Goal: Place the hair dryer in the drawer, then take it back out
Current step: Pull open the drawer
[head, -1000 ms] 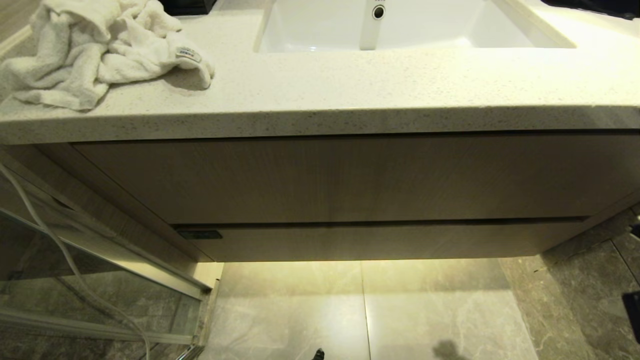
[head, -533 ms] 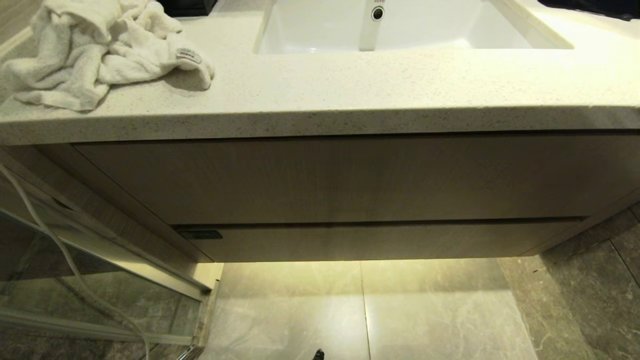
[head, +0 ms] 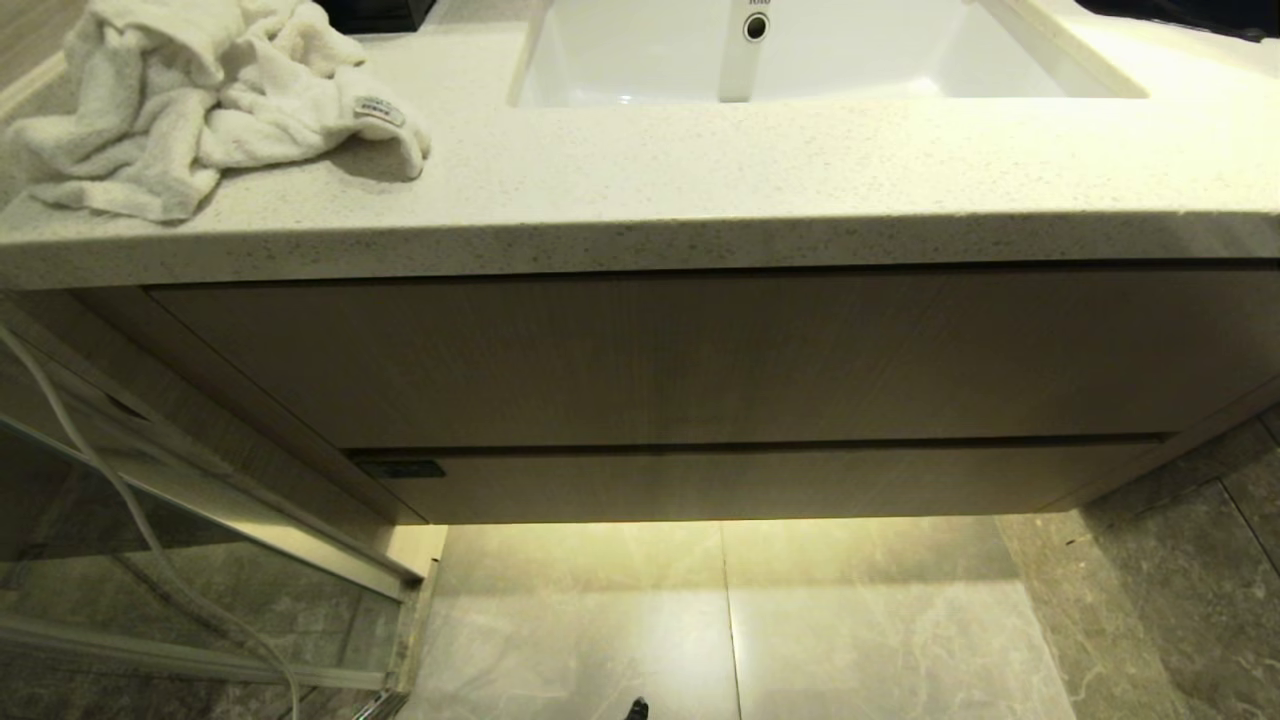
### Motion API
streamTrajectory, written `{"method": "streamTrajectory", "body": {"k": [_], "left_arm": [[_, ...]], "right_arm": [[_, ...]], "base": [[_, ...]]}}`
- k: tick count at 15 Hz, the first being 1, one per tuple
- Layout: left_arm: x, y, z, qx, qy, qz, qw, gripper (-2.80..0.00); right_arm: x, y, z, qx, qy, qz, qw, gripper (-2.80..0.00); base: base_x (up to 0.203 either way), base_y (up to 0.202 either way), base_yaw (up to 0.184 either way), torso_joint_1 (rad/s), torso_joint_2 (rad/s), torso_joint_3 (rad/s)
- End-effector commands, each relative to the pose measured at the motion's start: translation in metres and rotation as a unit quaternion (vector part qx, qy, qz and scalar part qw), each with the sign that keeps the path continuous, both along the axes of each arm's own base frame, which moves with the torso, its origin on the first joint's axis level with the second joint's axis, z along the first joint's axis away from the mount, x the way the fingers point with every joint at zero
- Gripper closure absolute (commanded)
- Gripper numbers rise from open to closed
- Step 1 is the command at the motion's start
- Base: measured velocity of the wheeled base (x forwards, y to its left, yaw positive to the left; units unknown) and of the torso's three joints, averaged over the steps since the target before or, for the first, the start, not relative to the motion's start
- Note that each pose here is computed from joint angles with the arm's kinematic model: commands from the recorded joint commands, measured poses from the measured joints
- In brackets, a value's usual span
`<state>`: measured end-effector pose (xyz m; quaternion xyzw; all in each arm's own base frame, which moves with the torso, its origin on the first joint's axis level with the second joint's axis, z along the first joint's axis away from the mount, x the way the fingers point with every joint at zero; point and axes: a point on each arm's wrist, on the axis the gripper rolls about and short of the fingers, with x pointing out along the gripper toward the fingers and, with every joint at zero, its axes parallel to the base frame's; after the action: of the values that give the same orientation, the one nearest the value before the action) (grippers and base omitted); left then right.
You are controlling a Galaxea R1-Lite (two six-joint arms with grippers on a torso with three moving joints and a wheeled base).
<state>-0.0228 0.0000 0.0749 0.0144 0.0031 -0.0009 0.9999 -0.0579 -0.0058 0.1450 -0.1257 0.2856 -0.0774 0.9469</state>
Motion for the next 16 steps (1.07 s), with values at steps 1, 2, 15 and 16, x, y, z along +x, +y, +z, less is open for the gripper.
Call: {"method": "streamTrajectory", "body": {"k": [1, 2, 15, 16], "left_arm": [[0.0, 0.0, 0.0, 0.0, 0.002, 0.0, 1.0, 0.0], [0.0, 0.0, 0.0, 0.0, 0.002, 0.0, 1.0, 0.0], [0.0, 0.0, 0.0, 0.0, 0.002, 0.0, 1.0, 0.0], [0.0, 0.0, 0.0, 0.0, 0.002, 0.0, 1.0, 0.0]], "right_arm": [[0.012, 0.0, -0.021, -0.001, -0.074, 0.003, 0.997, 0.0], [0.012, 0.0, -0.022, -0.002, -0.08, 0.004, 0.997, 0.0], [0.035, 0.006, -0.064, -0.008, -0.295, 0.131, 0.947, 0.0], [0.034, 0.006, -0.063, -0.007, -0.288, 0.126, 0.949, 0.0]], "base": [[0.0, 0.0, 0.0, 0.0, 0.0, 0.0], [0.0, 0.0, 0.0, 0.0, 0.0, 0.0], [0.0, 0.0, 0.0, 0.0, 0.0, 0.0], [0.0, 0.0, 0.0, 0.0, 0.0, 0.0]]}}
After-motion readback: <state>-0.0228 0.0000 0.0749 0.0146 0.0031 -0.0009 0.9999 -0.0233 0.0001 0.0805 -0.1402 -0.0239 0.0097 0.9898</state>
